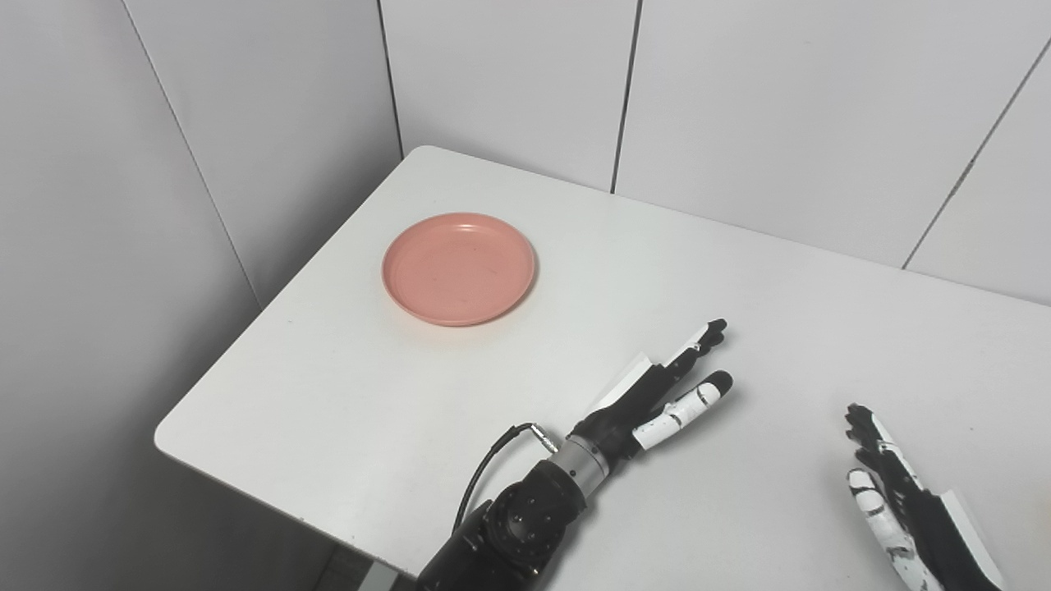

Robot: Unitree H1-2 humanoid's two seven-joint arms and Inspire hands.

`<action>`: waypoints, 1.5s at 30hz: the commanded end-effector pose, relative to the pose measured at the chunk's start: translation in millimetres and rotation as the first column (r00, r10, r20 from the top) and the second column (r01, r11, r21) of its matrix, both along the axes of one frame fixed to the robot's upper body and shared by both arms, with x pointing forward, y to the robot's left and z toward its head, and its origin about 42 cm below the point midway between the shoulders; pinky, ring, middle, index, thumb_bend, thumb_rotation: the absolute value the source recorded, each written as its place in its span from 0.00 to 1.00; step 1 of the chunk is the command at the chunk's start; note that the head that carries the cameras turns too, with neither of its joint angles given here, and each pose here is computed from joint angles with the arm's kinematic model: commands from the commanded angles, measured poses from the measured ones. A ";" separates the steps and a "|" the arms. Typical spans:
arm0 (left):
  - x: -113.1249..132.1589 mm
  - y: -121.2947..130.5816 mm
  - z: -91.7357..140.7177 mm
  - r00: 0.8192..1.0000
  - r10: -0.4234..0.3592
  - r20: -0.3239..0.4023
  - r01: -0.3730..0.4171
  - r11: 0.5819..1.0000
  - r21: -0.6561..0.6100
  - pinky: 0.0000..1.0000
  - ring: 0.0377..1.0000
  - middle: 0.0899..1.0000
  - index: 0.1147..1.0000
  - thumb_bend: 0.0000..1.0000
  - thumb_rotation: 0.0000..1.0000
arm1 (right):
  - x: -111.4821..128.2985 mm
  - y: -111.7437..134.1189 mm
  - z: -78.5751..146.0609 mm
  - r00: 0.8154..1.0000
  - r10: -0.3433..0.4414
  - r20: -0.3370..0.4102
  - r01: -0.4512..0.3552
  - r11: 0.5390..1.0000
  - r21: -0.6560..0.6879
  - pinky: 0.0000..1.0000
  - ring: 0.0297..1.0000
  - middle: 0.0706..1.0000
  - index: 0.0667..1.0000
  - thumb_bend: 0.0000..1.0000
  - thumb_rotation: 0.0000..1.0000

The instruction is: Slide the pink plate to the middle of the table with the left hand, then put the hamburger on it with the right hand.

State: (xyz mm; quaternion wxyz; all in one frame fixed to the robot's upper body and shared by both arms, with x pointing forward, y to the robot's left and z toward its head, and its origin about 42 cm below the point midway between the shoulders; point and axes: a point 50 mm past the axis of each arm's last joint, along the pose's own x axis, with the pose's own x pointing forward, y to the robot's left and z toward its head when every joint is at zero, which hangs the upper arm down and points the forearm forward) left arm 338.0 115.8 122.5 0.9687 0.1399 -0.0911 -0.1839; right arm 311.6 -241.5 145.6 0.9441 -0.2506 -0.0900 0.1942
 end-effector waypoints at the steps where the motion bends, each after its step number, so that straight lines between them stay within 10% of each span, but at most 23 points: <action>1: -29.9 -2.5 -47.5 0.986 0.004 -0.167 -0.002 1.000 0.012 0.99 1.00 1.00 1.00 0.48 1.00 | -3.6 -2.0 2.8 1.000 -0.013 -0.023 0.013 1.000 -0.007 0.95 0.96 0.96 0.96 0.00 1.00; 12: -32.7 9.8 -43.6 0.985 0.009 -0.172 -0.012 1.000 -0.016 1.00 1.00 1.00 1.00 0.47 1.00 | -8.0 10.2 8.7 1.000 -0.004 -0.006 0.004 1.000 -0.006 0.94 0.96 0.96 0.96 0.00 0.98; 15: -31.9 14.3 -38.1 0.986 0.004 -0.166 -0.011 0.999 -0.041 1.00 1.00 1.00 1.00 0.48 1.00 | -10.0 15.0 11.4 1.000 0.001 -0.002 -0.001 1.000 -0.005 0.94 0.96 0.96 0.96 0.00 0.15; 17: -31.1 17.2 -31.4 0.984 0.009 -0.178 -0.019 0.998 -0.055 1.00 1.00 1.00 1.00 0.49 1.00 | -10.7 18.1 12.9 1.000 0.006 -0.005 -0.006 1.000 -0.001 0.95 0.97 0.96 0.96 0.00 0.03; 45: -11.2 87.3 113.8 1.000 0.007 0.029 0.000 0.967 -0.255 0.93 0.94 0.95 0.92 0.47 1.00 | -7.0 24.4 16.3 1.000 0.008 0.003 -0.008 1.000 0.014 0.95 0.96 0.95 0.95 0.00 0.00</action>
